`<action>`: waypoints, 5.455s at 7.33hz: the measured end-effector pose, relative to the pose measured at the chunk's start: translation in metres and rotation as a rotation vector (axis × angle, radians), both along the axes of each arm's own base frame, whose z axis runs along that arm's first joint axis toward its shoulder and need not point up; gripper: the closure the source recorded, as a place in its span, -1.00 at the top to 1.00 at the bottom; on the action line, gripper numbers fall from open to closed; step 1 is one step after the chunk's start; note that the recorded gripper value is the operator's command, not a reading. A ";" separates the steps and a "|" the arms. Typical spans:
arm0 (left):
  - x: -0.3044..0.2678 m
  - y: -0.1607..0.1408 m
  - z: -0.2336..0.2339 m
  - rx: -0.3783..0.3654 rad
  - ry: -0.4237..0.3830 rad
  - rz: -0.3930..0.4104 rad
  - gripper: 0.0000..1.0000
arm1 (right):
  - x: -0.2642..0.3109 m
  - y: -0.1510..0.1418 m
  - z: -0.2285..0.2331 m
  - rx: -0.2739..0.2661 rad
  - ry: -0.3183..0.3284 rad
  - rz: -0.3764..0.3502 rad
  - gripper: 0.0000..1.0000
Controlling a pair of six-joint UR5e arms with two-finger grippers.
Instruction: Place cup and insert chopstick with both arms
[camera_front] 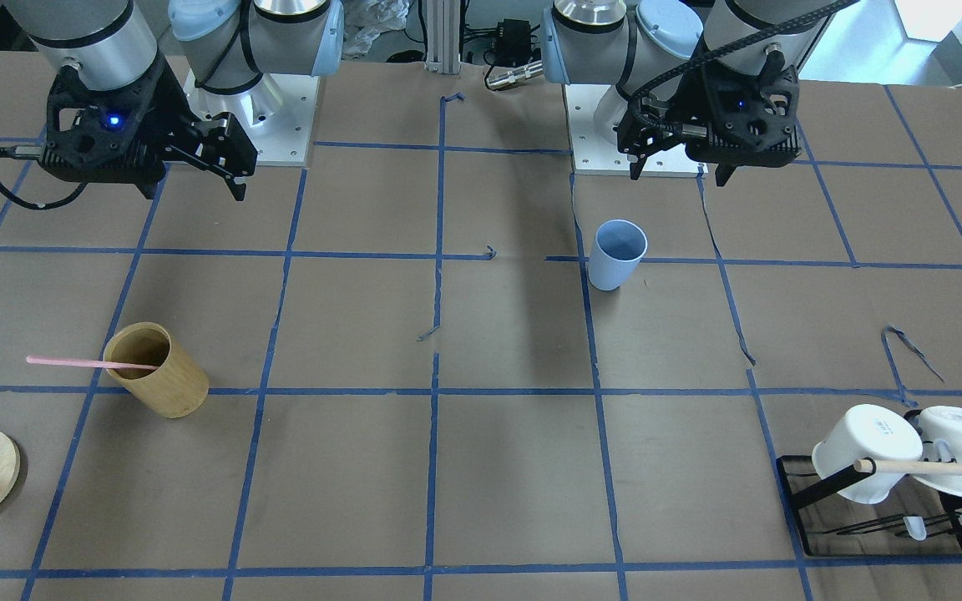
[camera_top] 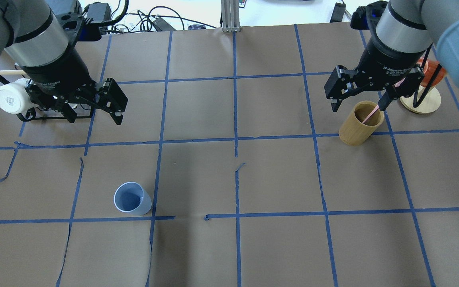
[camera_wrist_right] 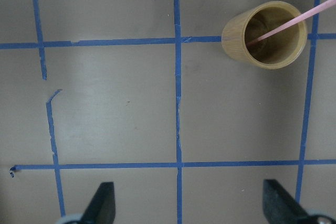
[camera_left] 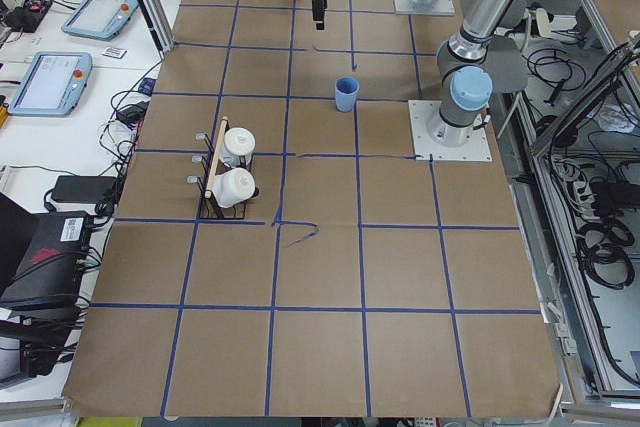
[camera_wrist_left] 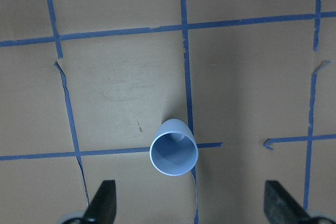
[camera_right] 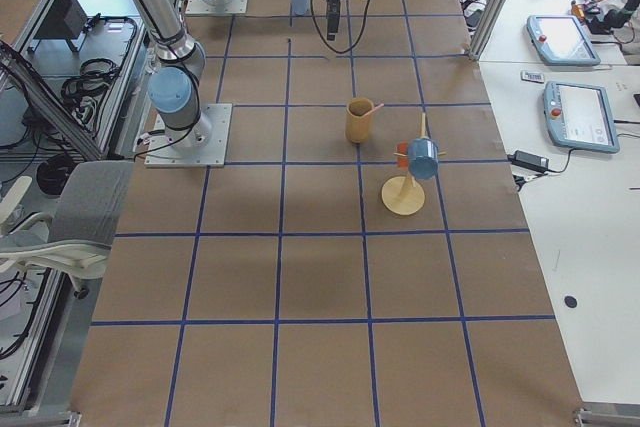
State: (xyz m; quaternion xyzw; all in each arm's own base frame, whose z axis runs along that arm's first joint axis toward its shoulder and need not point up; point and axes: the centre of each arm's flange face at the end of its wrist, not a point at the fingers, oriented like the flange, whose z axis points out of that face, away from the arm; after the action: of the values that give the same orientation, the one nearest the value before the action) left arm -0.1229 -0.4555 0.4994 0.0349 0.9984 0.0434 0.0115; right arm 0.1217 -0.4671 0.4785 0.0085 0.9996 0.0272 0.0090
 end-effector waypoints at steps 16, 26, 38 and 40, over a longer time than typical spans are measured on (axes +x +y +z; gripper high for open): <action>0.000 0.000 0.000 -0.002 0.004 0.000 1.00 | -0.001 -0.002 0.000 -0.011 0.012 0.005 1.00; -0.008 0.039 -0.087 0.175 0.006 -0.001 1.00 | -0.093 -0.048 -0.007 -0.181 0.062 -0.166 0.92; -0.023 0.082 -0.225 0.272 0.046 -0.004 0.17 | -0.161 -0.084 -0.123 -0.338 0.003 -0.269 0.32; -0.023 0.080 -0.223 0.260 0.042 -0.007 0.18 | -0.165 -0.090 -0.125 -0.358 0.008 -0.268 -0.04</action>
State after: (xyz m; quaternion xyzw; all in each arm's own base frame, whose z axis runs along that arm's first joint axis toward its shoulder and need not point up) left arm -0.1457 -0.3755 0.2767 0.0403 0.9842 0.1718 -0.0141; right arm -0.0436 -0.5576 0.3530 0.1397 0.9784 -0.1520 0.0099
